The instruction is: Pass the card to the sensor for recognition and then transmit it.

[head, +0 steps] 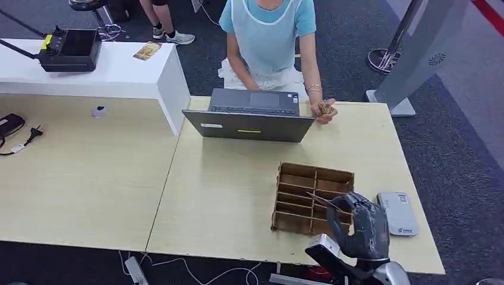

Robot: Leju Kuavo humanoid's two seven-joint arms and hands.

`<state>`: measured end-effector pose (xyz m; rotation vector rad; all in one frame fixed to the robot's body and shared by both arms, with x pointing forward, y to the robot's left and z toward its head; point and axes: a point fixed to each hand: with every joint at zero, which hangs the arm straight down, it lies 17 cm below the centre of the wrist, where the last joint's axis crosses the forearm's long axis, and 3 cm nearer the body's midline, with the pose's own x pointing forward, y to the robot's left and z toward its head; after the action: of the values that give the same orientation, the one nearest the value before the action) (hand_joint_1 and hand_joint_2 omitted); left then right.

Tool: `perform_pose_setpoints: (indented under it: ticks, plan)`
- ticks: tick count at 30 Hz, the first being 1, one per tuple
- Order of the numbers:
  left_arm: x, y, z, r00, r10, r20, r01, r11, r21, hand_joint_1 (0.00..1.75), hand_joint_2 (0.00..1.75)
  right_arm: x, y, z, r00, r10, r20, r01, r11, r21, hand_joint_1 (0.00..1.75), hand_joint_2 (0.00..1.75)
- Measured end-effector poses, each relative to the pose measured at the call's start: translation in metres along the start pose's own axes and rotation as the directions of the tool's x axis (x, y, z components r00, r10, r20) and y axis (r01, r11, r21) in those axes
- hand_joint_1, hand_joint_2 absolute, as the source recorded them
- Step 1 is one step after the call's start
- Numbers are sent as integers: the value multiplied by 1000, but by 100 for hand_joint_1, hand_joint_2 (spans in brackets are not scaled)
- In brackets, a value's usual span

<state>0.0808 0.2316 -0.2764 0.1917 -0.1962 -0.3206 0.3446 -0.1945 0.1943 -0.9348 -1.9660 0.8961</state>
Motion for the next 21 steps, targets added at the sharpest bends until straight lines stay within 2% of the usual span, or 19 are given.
perform_pose_setpoints:
  ticks: [11, 18, 19, 21]
  plan:
    - [0, 1, 0, 1000, -1, 3, 1, 1000, 3, 0, 0, 24, -30, -26, 991, -81, 107, 87, 995, -55, 168, 175]
    - [1, 1, 0, 1000, -6, 8, 6, 1000, 3, 0, 0, 25, -56, -56, 984, -53, 169, 71, 992, -101, 169, 175]
    - [1, 1, 0, 1000, -7, 8, 7, 1000, 3, 0, 0, 25, -60, -60, 983, -47, 177, 66, 992, -107, 175, 175]
    - [1, 1, 0, 1000, -12, 9, 12, 1000, 1, 0, 0, 24, -67, -69, 981, -31, 192, 55, 992, -117, 171, 175]
